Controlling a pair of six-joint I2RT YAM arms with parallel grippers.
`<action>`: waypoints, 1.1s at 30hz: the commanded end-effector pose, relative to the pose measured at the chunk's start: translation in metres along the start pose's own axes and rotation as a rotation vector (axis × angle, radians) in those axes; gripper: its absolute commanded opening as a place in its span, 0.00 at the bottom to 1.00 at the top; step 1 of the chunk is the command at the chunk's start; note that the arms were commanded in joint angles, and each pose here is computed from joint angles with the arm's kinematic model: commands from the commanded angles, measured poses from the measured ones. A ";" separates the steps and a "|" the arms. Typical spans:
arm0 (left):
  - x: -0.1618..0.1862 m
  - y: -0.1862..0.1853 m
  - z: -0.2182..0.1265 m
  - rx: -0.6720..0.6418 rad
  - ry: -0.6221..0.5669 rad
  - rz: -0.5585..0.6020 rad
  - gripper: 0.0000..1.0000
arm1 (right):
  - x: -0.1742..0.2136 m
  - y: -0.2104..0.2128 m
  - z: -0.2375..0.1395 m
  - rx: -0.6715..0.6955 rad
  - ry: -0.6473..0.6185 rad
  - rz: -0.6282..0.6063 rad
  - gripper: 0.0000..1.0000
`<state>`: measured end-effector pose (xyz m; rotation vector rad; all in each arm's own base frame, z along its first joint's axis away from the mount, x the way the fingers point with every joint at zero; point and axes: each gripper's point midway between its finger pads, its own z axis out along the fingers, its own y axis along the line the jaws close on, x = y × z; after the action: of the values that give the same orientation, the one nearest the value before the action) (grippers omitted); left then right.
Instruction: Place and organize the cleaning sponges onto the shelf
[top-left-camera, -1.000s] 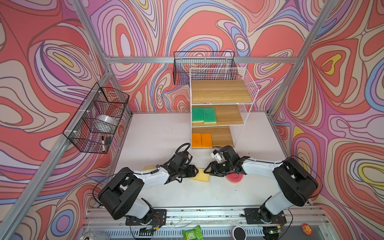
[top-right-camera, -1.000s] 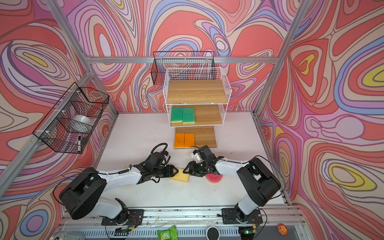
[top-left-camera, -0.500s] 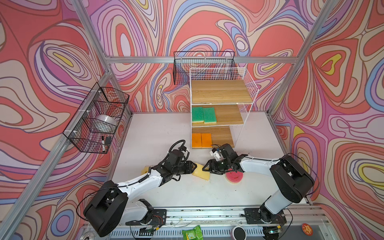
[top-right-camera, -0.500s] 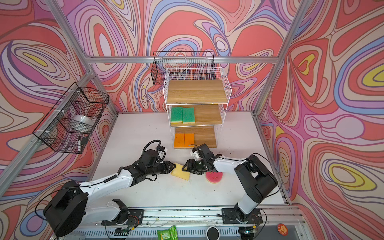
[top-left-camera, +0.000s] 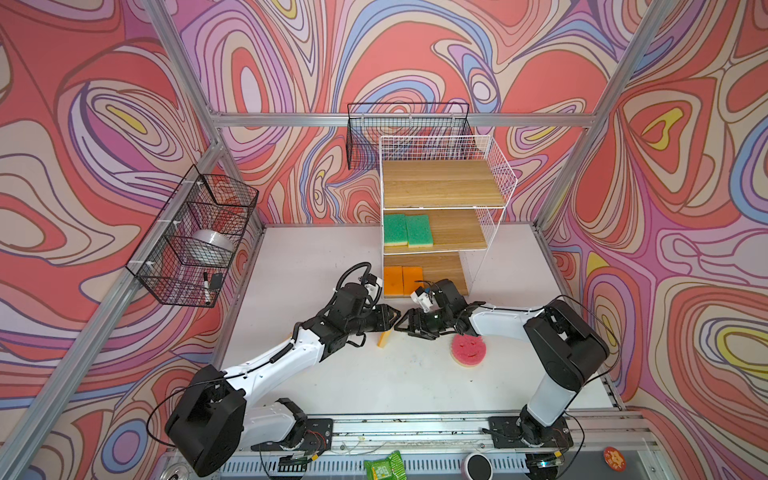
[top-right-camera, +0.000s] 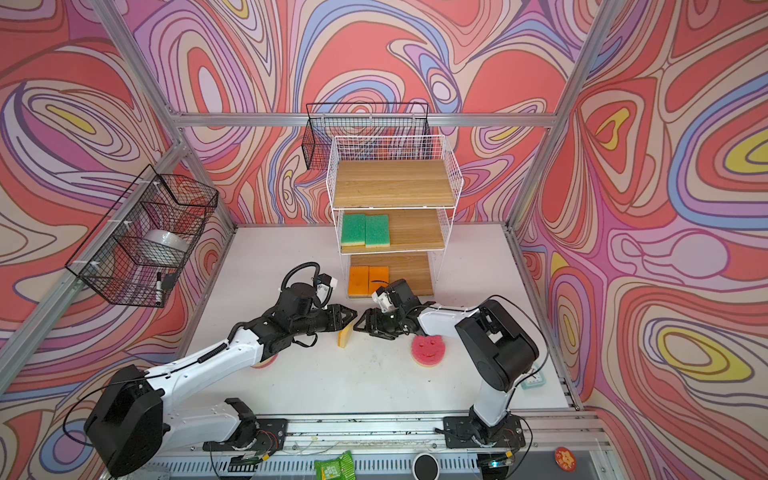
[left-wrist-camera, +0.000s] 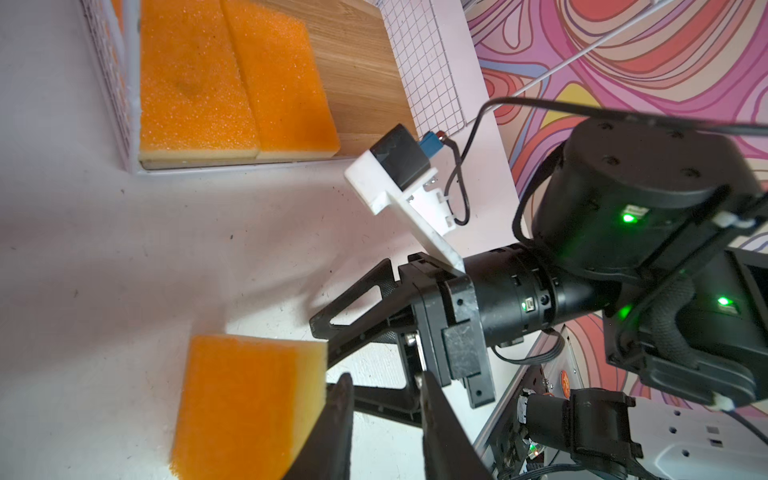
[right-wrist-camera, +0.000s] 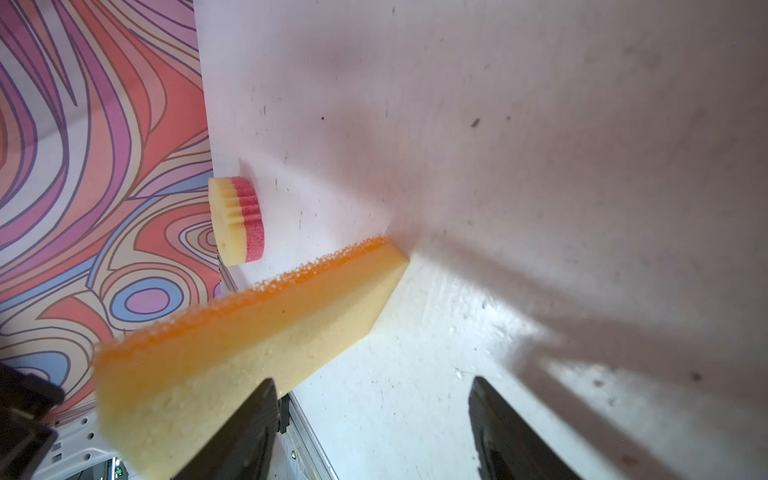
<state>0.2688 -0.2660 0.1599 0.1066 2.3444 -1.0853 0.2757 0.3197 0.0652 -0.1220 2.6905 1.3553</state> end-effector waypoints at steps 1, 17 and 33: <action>-0.001 -0.002 -0.001 0.002 0.013 0.003 0.30 | -0.007 0.007 0.000 0.002 -0.016 -0.029 0.76; 0.001 -0.003 0.017 0.058 0.020 -0.059 0.29 | 0.012 -0.020 -0.035 0.198 -0.063 -0.035 0.77; -0.005 -0.034 0.006 0.046 -0.026 0.026 0.29 | 0.018 -0.032 -0.067 0.315 -0.088 -0.047 0.79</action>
<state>0.2607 -0.3017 0.1576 0.1373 2.3450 -1.1873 0.2612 0.2555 0.0784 -0.0833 2.7521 0.9343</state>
